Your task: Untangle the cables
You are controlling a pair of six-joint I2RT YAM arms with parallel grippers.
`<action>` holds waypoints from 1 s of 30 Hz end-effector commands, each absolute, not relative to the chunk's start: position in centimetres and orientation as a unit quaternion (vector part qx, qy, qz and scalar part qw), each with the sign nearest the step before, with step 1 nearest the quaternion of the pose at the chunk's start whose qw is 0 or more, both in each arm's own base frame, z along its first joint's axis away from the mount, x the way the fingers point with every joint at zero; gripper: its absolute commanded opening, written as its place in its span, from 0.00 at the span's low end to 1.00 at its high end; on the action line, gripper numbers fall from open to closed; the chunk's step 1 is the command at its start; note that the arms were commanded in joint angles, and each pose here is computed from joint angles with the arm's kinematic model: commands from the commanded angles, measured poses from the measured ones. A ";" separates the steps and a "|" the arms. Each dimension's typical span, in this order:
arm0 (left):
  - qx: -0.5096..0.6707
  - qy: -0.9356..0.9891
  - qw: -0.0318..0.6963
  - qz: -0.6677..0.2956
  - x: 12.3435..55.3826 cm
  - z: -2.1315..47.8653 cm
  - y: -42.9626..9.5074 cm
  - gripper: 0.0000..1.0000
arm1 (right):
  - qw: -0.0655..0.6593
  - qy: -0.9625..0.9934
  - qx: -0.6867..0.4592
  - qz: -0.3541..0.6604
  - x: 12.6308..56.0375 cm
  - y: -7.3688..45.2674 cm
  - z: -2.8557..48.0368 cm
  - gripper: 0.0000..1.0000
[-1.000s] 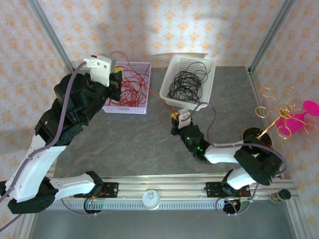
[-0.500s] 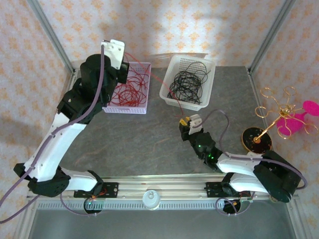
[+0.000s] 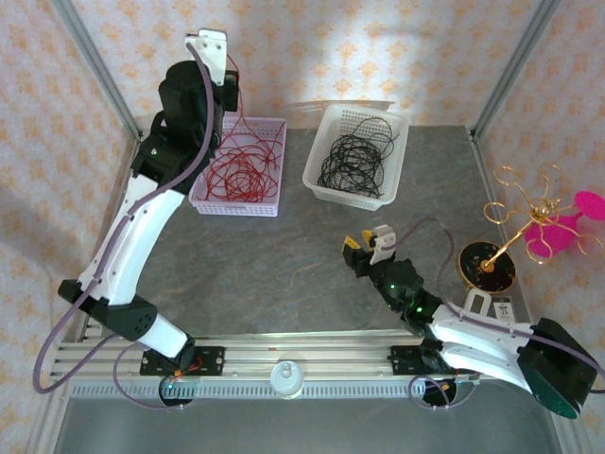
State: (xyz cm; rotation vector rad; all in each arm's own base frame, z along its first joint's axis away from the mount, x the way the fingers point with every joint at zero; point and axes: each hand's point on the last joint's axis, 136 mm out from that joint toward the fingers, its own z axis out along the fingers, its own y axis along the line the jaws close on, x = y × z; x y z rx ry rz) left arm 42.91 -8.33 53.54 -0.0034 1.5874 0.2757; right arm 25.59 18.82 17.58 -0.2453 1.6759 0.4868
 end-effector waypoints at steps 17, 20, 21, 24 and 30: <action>-0.059 0.764 0.630 0.128 56.6 40.4 -3.1 0.00 | 0.601 0.758 -0.127 0.220 24.2 18.5 16.8 0.45; -0.070 0.774 0.618 0.120 56.9 37.7 -2.5 0.00 | 0.604 0.757 -0.121 0.216 24.1 18.0 16.5 0.46; -0.074 0.778 0.612 0.119 57.0 36.7 -2.1 0.00 | 0.605 0.757 -0.120 0.216 24.1 18.0 16.5 0.46; -0.089 0.792 0.594 0.114 57.0 33.9 -1.3 0.00 | 0.607 0.756 -0.119 0.215 24.1 17.9 16.4 0.46; -0.093 0.836 0.540 0.039 56.4 25.8 -3.3 0.00 | 0.604 0.772 -0.064 0.186 25.4 16.5 15.8 0.45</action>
